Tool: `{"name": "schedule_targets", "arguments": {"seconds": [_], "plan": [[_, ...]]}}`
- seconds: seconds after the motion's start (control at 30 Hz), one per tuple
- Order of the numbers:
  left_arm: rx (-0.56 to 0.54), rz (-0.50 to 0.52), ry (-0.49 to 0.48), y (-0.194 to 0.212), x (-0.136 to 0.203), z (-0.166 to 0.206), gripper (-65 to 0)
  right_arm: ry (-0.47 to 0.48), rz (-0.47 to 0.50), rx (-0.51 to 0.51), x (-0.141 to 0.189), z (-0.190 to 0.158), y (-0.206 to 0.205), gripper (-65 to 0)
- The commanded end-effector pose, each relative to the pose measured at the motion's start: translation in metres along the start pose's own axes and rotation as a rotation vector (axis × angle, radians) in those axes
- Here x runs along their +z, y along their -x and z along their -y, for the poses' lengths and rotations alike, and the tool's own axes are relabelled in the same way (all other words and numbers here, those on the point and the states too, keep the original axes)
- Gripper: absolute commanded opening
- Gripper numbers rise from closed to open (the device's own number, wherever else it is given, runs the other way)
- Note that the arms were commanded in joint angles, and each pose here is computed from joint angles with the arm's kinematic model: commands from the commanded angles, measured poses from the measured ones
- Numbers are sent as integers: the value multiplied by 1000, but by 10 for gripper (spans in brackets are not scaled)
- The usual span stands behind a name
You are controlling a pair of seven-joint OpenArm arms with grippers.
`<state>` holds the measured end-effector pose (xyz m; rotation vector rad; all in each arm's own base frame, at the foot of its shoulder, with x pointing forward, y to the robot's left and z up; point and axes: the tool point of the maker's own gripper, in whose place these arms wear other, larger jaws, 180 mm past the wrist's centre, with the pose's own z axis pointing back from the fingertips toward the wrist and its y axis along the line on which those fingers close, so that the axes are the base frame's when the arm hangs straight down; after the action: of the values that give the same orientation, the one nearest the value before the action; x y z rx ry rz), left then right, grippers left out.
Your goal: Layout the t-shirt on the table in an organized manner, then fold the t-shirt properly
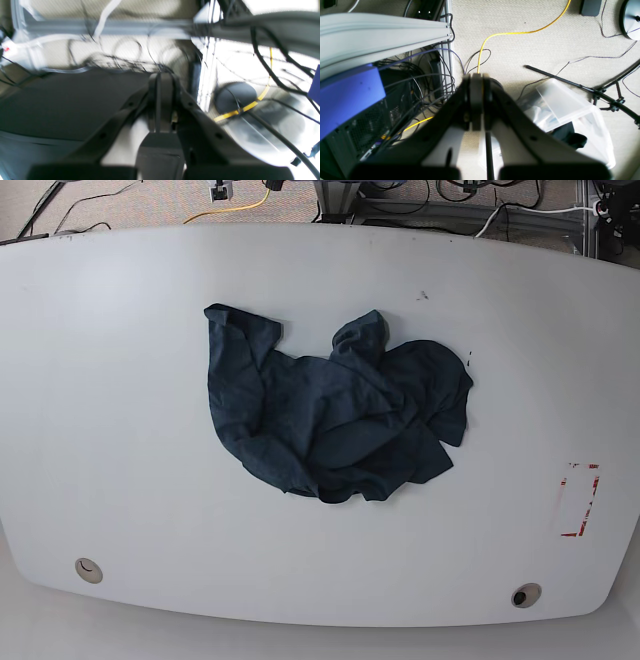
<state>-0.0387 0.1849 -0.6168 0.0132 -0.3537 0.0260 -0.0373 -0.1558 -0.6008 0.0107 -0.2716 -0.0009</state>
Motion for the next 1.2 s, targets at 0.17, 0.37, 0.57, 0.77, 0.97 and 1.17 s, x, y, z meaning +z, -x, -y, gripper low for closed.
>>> {"name": "schedule_targets", "arguments": {"seconds": [0.17, 0.37, 0.57, 0.77, 0.97, 1.17], "plan": [[-27, 52, 9, 0, 23, 1, -644, 8, 17, 16, 16, 3, 7, -645], [-37, 62, 10, 5, 39, 1, -644, 7, 27, 24, 27, 3, 10, -645], [-46, 74, 14, 10, 55, 2, -644, 12, 46, 31, 40, 5, 10, -645], [-59, 109, 20, 4, 73, 3, -644, 17, 76, 41, 55, 6, 5, -645], [-72, 163, -24, -12, 92, -17, -644, 22, 103, 51, 70, 6, 1, -645], [-89, 205, -27, -25, 110, -19, -644, 28, 129, 64, 87, 7, -4, -645]]}}
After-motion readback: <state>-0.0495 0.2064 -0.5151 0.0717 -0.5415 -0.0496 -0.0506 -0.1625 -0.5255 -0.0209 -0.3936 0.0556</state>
